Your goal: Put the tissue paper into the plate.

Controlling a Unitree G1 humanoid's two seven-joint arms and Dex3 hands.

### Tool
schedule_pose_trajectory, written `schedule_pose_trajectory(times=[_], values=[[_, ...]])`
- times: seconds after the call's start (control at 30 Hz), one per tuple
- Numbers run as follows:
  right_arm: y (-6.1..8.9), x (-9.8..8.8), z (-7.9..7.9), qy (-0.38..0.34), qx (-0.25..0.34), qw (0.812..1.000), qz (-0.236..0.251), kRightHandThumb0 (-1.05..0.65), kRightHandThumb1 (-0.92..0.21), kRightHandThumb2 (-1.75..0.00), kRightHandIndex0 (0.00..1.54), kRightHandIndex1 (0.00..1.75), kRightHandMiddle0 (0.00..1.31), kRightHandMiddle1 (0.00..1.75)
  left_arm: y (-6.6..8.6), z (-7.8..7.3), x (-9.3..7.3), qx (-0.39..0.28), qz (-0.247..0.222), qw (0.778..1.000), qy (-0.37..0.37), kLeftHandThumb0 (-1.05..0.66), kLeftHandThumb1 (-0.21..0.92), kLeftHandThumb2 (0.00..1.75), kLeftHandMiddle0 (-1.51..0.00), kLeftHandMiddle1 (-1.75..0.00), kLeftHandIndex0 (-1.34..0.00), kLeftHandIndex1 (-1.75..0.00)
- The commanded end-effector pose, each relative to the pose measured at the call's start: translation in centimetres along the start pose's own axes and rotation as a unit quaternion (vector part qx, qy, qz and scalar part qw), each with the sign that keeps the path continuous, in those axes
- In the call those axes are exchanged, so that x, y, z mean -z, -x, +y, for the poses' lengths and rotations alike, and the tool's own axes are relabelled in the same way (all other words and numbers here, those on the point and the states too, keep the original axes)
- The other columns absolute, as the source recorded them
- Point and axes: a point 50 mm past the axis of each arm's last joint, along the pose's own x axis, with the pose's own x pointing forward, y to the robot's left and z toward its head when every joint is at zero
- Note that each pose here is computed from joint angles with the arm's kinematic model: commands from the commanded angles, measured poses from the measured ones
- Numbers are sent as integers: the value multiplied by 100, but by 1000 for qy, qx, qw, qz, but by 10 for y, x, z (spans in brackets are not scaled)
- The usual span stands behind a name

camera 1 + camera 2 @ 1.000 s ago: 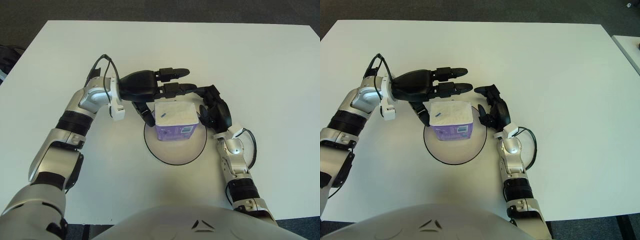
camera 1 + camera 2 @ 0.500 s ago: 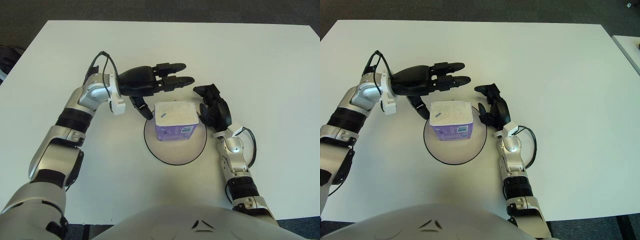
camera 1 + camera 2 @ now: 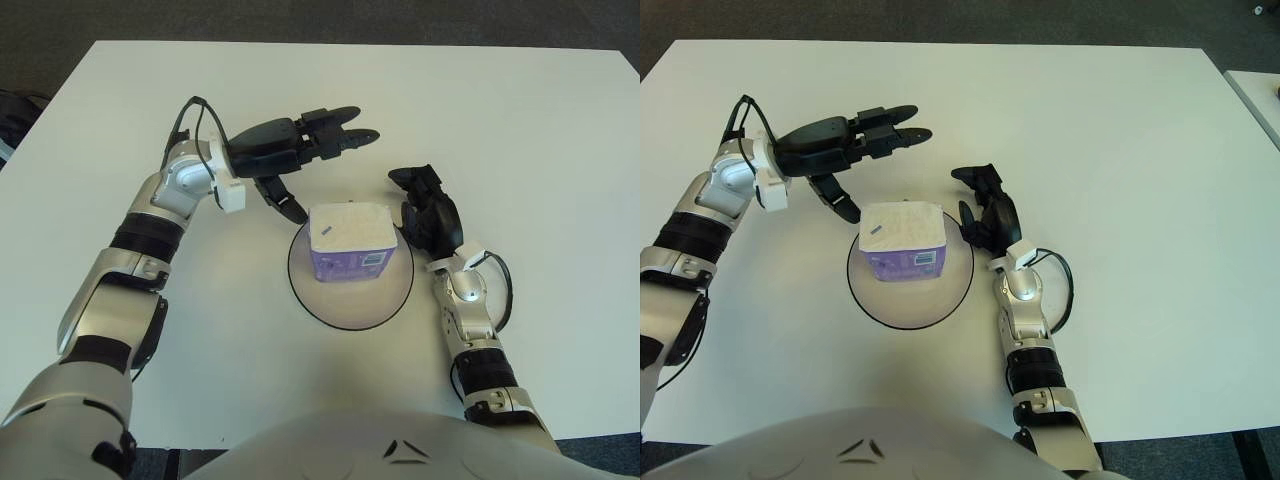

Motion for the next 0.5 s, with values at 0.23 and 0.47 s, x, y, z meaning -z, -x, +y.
schedule_pose_trajectory(times=[0.23, 0.47], values=[[83, 86, -11, -29, 45, 965, 256, -62, -92, -61, 36, 64, 14, 115, 28, 34, 19, -80, 5, 988, 130, -57, 82, 97, 0, 0, 0, -2], [81, 86, -12, -30, 42, 966, 253, -63, -92, -61, 36, 63, 14, 115, 40, 44, 33, -135, 21, 971, 195, -82, 91, 100, -2, -1, 0, 0]])
